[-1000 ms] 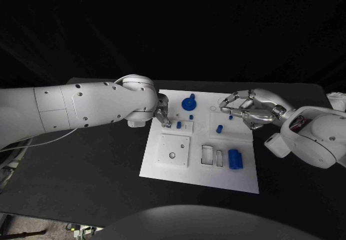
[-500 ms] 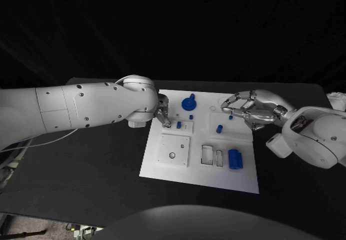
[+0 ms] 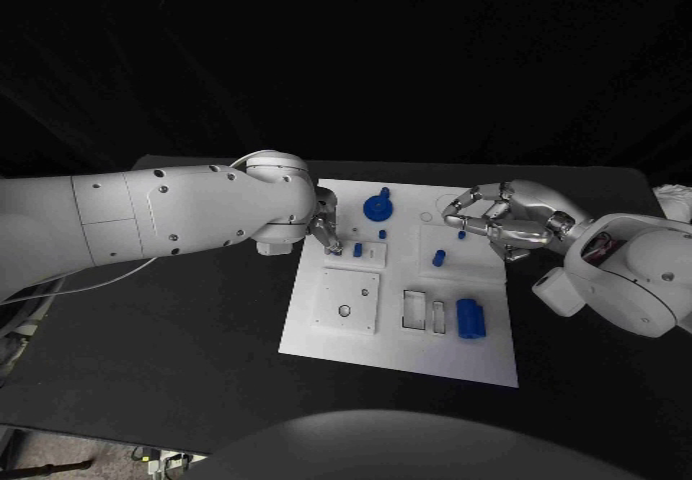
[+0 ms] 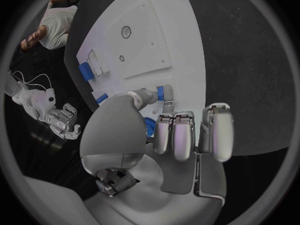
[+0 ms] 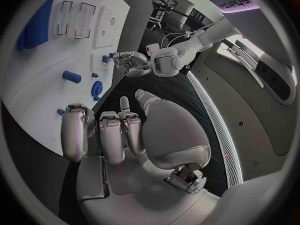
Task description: Assemble the parts on the task board
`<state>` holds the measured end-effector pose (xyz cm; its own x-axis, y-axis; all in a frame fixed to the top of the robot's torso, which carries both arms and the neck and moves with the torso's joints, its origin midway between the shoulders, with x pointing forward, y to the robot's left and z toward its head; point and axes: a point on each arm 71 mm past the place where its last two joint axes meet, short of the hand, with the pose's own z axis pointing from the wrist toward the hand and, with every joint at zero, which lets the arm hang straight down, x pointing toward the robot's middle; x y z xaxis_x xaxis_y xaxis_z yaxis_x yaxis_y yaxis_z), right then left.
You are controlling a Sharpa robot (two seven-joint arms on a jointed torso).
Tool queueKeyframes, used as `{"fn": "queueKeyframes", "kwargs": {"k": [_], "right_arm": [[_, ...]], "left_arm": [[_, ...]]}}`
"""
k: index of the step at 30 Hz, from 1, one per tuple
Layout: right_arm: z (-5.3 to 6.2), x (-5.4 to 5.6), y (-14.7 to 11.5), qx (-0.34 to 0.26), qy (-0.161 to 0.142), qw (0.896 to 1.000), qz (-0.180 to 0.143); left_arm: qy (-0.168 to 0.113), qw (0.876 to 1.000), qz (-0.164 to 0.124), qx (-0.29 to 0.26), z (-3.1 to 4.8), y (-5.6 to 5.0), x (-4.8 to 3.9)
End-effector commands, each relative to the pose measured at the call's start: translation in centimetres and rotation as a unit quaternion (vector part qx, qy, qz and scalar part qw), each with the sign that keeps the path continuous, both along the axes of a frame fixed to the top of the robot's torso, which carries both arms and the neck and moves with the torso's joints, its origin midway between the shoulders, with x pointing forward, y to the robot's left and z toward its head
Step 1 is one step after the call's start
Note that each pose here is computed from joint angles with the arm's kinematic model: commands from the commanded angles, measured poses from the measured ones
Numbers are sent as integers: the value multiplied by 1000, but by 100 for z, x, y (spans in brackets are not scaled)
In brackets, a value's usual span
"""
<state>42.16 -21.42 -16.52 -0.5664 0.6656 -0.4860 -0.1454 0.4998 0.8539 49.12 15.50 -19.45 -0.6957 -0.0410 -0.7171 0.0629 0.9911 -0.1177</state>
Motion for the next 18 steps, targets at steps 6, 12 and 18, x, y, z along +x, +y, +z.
{"fn": "queueKeyframes", "kwargs": {"k": [6,12,18], "right_arm": [[-23,-6,12,-3,9,1000,8],[-35,-1,9,-5,12,1000,8],[-43,0,16,-6,14,1000,9]], "left_arm": [[-2,1000,9,1,-8,1,-3],[-4,1000,9,-1,-7,-1,-3],[-4,1000,8,-1,-8,-6,-3]]}}
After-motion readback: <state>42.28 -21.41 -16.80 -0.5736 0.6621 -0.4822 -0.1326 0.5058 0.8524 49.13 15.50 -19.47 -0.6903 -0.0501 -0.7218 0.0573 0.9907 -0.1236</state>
